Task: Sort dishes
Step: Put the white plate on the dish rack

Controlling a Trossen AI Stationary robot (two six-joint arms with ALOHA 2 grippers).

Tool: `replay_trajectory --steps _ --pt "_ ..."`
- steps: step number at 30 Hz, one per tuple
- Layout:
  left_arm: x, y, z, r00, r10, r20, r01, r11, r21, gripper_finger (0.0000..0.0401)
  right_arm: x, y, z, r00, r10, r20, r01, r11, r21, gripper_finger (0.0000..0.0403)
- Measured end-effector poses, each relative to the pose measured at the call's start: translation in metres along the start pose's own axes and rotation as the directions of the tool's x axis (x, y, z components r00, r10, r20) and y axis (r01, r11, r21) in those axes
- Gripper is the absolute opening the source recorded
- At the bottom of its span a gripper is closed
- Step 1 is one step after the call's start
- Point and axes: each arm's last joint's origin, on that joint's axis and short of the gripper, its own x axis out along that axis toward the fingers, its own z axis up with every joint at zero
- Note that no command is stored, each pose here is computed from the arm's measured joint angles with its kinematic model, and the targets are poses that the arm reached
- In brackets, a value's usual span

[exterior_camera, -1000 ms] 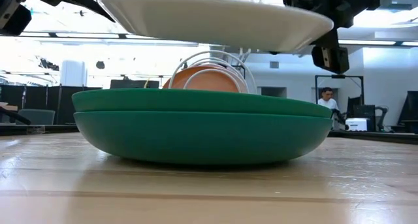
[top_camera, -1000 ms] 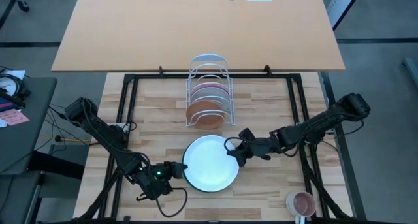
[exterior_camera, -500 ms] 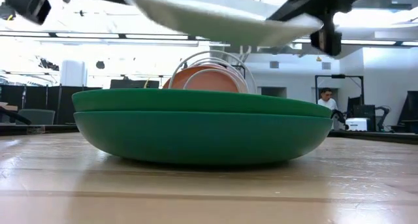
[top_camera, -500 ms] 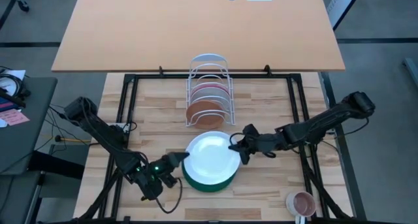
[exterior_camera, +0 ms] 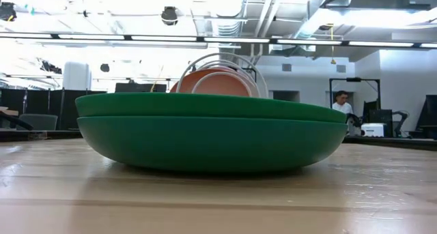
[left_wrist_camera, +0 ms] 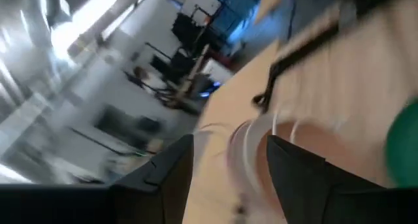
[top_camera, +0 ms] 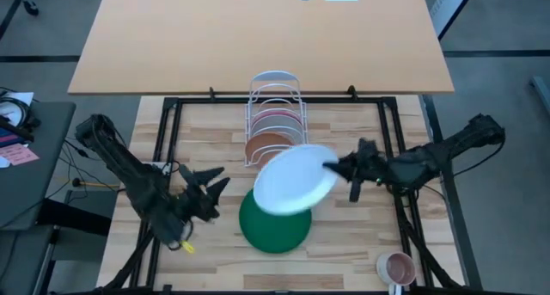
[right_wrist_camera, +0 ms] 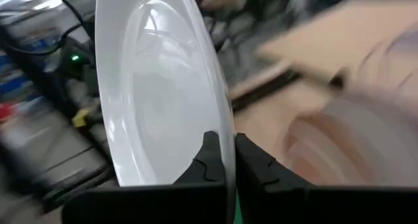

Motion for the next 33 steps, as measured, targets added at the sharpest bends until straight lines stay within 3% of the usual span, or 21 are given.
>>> replay_trajectory --steps 3,6,10,12,17,20,24,26,29,33 --pt "0.002 0.027 -0.003 0.999 -0.045 0.027 0.049 0.976 -0.210 0.0187 -0.005 0.001 0.024 0.990 -0.093 0.107 0.100 0.993 -0.065 0.0008" --pt "0.005 0.048 -0.006 0.986 -0.135 0.095 0.161 0.920 -0.358 0.0187 -0.009 0.004 0.049 0.971 -0.132 0.201 0.165 0.974 -0.156 0.0008" --pt "0.012 0.069 -0.008 0.935 -0.266 0.234 0.348 0.816 -0.462 0.0187 -0.028 0.003 0.105 0.932 -0.130 0.339 0.204 0.959 -0.195 0.0007" --pt "0.018 0.074 -0.008 0.910 -0.298 0.288 0.406 0.785 -0.469 0.0187 -0.044 -0.002 0.138 0.908 -0.134 0.398 0.227 0.954 -0.196 0.0006" --pt "0.033 0.080 -0.006 0.891 -0.299 0.341 0.433 0.783 -0.447 0.0187 -0.075 -0.018 0.197 0.844 -0.149 0.516 0.276 0.944 -0.179 0.0004" --pt "0.046 0.078 -0.006 0.902 -0.282 0.327 0.410 0.800 -0.438 0.0187 -0.087 -0.025 0.221 0.773 -0.184 0.607 0.333 0.932 -0.142 0.0004" --pt "0.063 0.075 -0.007 0.900 -0.288 0.326 0.412 0.805 -0.426 0.0187 -0.094 -0.031 0.237 0.677 -0.172 0.716 0.352 0.929 -0.110 0.0004" --pt "0.070 0.075 -0.009 0.904 -0.291 0.312 0.405 0.815 -0.414 0.0187 -0.095 -0.032 0.239 0.652 -0.150 0.743 0.352 0.928 -0.121 0.0004" --pt "0.078 0.079 -0.013 0.914 -0.276 0.298 0.386 0.819 -0.425 0.0187 -0.084 -0.027 0.231 0.683 -0.135 0.718 0.371 0.911 -0.182 0.0004" --pt "0.079 0.094 -0.019 0.878 -0.304 0.369 0.451 0.782 -0.430 0.0187 -0.053 -0.010 0.200 0.802 -0.070 0.593 0.341 0.869 -0.359 0.0004"
